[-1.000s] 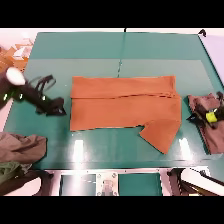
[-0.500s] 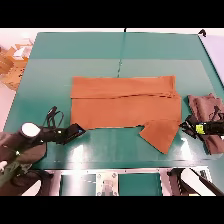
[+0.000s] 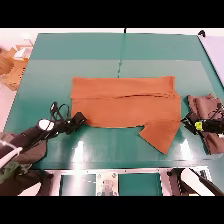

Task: Fold the shirts.

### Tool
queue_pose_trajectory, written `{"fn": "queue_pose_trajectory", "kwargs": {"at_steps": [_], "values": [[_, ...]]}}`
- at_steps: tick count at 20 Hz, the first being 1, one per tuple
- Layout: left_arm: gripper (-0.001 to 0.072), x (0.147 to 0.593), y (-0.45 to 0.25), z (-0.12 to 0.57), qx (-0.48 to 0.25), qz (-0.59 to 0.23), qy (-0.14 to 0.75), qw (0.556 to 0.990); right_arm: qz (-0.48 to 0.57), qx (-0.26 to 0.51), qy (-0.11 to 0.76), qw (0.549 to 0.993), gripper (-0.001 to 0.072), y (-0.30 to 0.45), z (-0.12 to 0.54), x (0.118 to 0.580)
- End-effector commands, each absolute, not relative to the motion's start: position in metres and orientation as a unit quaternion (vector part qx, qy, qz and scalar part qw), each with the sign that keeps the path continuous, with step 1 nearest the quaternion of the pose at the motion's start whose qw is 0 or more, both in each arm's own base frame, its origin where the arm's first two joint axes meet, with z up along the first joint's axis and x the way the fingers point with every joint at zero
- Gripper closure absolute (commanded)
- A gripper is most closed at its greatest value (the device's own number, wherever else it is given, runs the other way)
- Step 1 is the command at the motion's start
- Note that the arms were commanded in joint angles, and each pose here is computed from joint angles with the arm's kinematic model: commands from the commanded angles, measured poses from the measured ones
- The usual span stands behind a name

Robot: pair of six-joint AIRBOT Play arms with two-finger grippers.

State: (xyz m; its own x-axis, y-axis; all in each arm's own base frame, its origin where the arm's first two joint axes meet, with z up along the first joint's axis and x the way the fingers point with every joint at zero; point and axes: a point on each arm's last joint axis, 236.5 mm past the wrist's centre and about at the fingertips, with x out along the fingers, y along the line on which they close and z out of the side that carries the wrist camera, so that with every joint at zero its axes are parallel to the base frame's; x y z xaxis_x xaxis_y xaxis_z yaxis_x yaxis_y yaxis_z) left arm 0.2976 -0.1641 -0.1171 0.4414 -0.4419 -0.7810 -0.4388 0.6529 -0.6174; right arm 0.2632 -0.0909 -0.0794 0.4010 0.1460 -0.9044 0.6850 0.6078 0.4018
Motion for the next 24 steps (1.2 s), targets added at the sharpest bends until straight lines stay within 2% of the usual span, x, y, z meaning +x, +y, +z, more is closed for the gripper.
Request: {"fn": "queue_pose_trajectory", "kwargs": {"at_steps": [1, 4, 7, 14, 20, 21, 22, 24], "values": [[0.0688, 0.319, -0.171, -0.115, -0.385, -0.029, 0.533, 0.753, -0.186, 0.403, 0.509, 0.738, 0.0281, -0.093, -0.079, 0.266], [0.0687, 0.307, -0.167, -0.111, -0.37, -0.058, 0.573, 0.729, -0.181, 0.396, 0.531, 0.727, 0.0281, -0.088, -0.082, 0.256], [0.0687, 0.287, -0.148, -0.119, -0.337, -0.063, 0.614, 0.711, -0.186, 0.41, 0.559, 0.696, 0.0281, -0.082, -0.086, 0.238], [0.0686, 0.289, -0.141, -0.119, -0.316, -0.078, 0.613, 0.72, -0.162, 0.449, 0.619, 0.624, 0.0281, -0.036, -0.113, 0.197], [0.0686, 0.289, -0.141, -0.118, -0.309, -0.083, 0.611, 0.724, -0.078, 0.54, 0.559, 0.624, 0.0292, 0.008, -0.121, 0.23], [0.0687, 0.291, -0.141, -0.117, -0.305, -0.086, 0.611, 0.725, -0.056, 0.555, 0.543, 0.627, 0.0398, 0.013, -0.112, 0.239], [0.0687, 0.291, -0.144, -0.112, -0.295, -0.098, 0.616, 0.724, -0.028, 0.559, 0.535, 0.633, 0.0583, 0.019, -0.102, 0.247], [0.0688, 0.287, -0.145, -0.1, -0.254, -0.127, 0.637, 0.717, 0.008, 0.548, 0.54, 0.639, 0.0696, 0.022, -0.083, 0.252]]}}
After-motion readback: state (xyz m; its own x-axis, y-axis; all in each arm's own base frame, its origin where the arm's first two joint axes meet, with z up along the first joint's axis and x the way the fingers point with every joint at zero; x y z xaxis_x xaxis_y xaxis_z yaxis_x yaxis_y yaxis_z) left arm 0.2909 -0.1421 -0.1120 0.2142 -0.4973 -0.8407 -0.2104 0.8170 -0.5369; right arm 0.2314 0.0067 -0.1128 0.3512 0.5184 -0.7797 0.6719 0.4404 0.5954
